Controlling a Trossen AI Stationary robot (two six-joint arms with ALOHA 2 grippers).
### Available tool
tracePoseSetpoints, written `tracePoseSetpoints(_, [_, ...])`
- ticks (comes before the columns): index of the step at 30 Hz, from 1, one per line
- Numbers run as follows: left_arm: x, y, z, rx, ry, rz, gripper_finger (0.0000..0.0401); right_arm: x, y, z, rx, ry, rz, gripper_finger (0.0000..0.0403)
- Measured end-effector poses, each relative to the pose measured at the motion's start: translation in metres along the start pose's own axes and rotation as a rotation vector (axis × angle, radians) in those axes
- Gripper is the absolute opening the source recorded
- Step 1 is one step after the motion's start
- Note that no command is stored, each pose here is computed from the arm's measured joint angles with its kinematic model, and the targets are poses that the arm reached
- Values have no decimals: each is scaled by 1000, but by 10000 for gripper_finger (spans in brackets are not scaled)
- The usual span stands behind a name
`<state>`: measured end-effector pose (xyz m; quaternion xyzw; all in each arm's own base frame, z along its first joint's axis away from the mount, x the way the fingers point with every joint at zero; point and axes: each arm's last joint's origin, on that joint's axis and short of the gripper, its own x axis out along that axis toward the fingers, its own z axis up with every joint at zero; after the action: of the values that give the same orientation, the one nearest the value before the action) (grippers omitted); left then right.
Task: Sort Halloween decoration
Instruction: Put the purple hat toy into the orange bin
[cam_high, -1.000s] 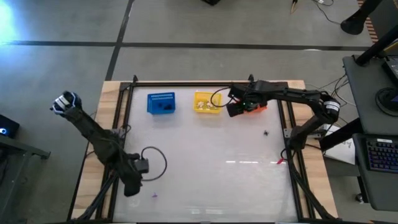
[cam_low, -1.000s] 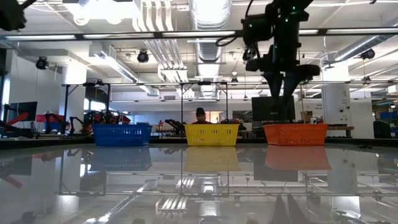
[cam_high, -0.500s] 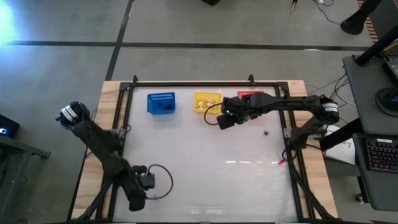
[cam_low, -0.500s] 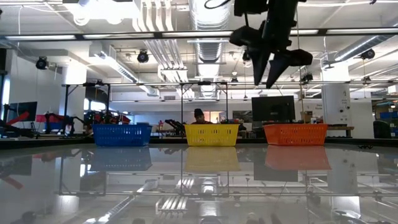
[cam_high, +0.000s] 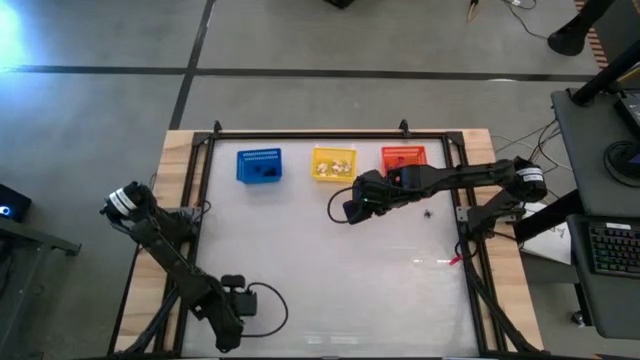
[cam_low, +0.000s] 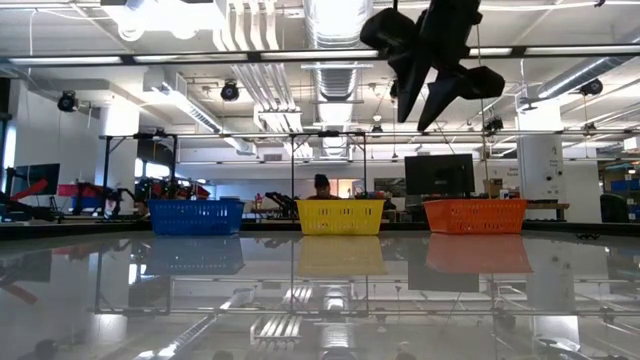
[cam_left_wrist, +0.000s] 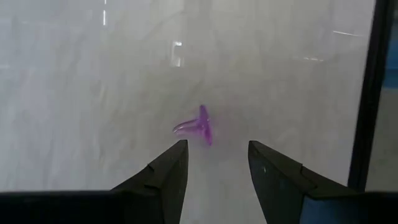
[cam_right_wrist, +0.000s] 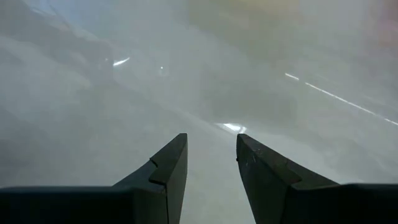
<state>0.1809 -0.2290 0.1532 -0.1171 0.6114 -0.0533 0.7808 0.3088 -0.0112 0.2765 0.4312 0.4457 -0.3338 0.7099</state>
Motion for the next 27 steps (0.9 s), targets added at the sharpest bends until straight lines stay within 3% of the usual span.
tracePoseSetpoints(8, [3,1,-1,12,-4,9,139,-1,6,-12,-13,13,11,131])
tracePoseSetpoints(27, [12,2,1,-20,-32,34,40,-2,9,-19,-43,21,16,128])
